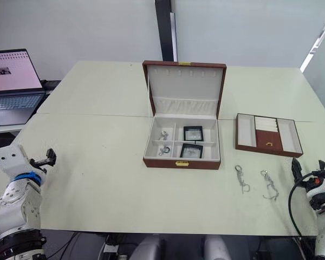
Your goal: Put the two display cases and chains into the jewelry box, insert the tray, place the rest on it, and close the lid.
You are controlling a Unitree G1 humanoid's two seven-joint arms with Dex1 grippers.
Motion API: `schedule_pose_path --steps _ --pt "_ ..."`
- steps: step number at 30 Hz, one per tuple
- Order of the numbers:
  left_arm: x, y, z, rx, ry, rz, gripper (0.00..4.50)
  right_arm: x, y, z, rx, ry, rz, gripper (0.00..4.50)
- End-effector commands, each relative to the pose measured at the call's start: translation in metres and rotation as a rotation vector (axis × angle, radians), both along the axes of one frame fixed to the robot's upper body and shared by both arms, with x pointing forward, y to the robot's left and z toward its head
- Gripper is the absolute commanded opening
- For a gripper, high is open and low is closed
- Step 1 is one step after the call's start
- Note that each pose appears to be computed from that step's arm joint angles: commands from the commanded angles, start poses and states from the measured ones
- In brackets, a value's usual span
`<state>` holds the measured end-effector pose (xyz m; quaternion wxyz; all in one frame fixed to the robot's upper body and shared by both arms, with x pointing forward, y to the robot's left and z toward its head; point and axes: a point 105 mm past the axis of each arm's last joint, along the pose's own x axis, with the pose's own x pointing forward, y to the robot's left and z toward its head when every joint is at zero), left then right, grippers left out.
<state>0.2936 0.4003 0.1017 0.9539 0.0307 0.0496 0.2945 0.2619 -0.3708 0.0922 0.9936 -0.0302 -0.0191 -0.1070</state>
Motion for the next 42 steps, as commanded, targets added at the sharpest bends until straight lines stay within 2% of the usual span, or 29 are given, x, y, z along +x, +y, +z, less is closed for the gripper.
schedule_pose_path --steps 1,23,27,31,34,42 --pt "-0.011 0.011 0.005 0.022 -0.034 0.098 4.46 -0.005 -0.016 0.015 -0.04 -0.062 -0.086 4.5" --pt "-0.003 0.002 0.003 0.009 -0.042 0.063 4.46 -0.003 -0.018 0.013 -0.044 -0.064 -0.085 4.5" --pt "0.002 -0.002 0.01 0.004 -0.076 0.027 4.46 -0.005 -0.018 0.015 -0.048 -0.068 -0.084 4.5" --pt "0.017 -0.029 0.023 -0.003 -0.129 -0.161 4.46 -0.002 -0.015 0.022 -0.043 -0.087 -0.054 4.5" --pt "0.021 -0.039 0.028 -0.006 -0.143 -0.233 4.46 -0.001 -0.014 0.027 -0.053 -0.094 -0.029 4.5" --pt "0.036 -0.103 0.049 -0.004 -0.171 -0.604 4.46 0.004 0.009 0.043 -0.094 -0.056 0.188 4.5"
